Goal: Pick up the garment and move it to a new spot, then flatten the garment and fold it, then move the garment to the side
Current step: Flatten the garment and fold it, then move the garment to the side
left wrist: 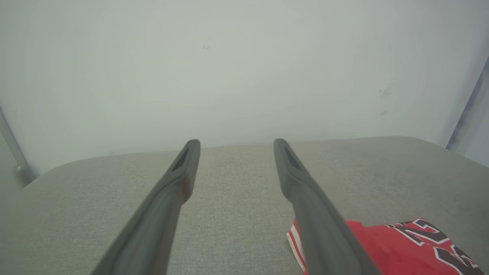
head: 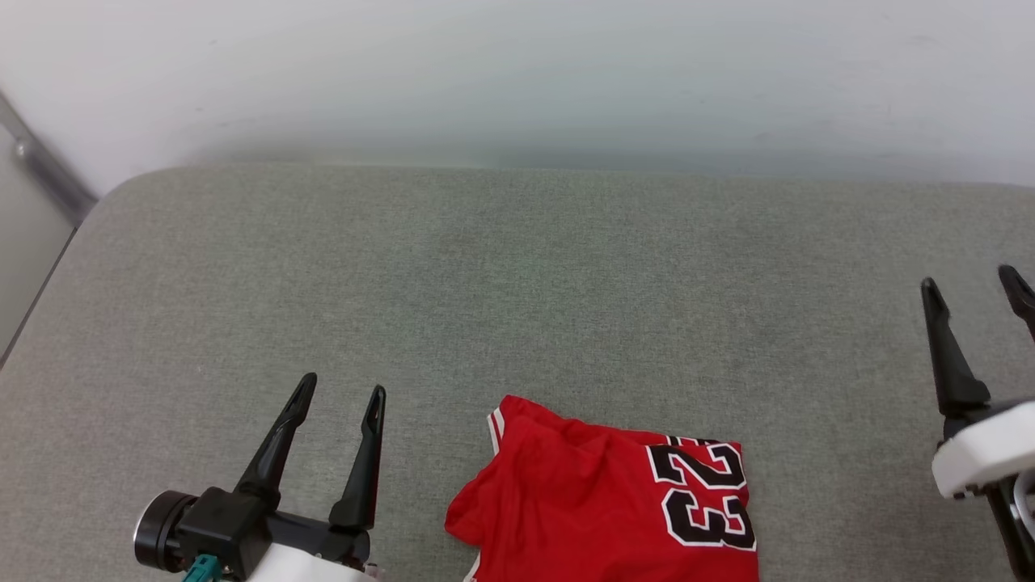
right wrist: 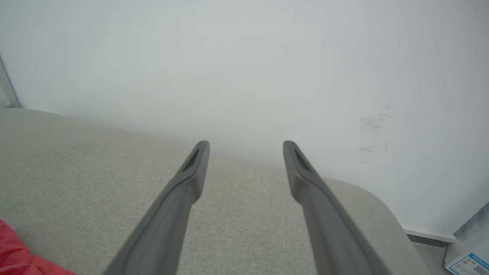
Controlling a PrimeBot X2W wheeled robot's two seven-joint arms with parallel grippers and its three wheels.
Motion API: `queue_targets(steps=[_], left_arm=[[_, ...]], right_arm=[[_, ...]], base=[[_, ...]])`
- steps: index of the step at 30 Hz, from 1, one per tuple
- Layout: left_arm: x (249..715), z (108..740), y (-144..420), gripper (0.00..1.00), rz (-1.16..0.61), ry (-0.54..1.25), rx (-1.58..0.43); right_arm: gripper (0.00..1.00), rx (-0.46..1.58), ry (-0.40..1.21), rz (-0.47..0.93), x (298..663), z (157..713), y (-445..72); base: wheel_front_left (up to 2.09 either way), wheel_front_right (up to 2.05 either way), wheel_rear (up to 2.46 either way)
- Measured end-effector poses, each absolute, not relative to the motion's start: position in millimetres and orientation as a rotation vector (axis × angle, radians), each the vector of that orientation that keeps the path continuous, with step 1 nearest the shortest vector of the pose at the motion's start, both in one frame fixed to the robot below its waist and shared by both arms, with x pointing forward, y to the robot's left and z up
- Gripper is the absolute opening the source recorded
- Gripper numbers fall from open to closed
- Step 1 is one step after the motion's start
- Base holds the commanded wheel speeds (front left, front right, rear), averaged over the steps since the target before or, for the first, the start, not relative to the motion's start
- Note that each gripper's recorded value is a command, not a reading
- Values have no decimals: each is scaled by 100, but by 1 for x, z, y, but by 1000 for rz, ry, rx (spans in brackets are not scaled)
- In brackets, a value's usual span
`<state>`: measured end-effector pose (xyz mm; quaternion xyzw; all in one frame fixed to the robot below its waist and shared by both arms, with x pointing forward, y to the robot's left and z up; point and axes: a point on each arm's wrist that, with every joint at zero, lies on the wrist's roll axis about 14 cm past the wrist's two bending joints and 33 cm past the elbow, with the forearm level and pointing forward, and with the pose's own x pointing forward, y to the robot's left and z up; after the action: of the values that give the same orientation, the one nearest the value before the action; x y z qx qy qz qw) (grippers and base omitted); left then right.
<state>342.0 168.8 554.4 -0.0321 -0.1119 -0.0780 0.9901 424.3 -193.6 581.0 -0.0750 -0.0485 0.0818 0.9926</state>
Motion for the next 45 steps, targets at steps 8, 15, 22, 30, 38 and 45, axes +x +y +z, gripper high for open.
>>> queue_targets(steps=[8,15,22,30,38,45], left_arm=[[340,551,168,100,-157,-215,-83],[334,547,172,100,-141,-204,-104],[331,537,172,100,-134,-173,-128],[331,535,173,100,-131,-165,-129],[335,532,172,100,-130,-154,-123],[343,528,171,100,-136,-140,-112]], right_arm=[[100,-48,-150,98,392,566,-198],[100,19,-132,87,377,551,-190],[100,19,-117,102,374,546,-184],[100,29,-83,113,375,540,-180],[100,37,212,205,371,494,-162],[100,74,699,361,342,435,-132]], base=[[0,0,0],[0,0,0],[0,0,0],[0,0,0],[0,0,0],[0,0,0]])
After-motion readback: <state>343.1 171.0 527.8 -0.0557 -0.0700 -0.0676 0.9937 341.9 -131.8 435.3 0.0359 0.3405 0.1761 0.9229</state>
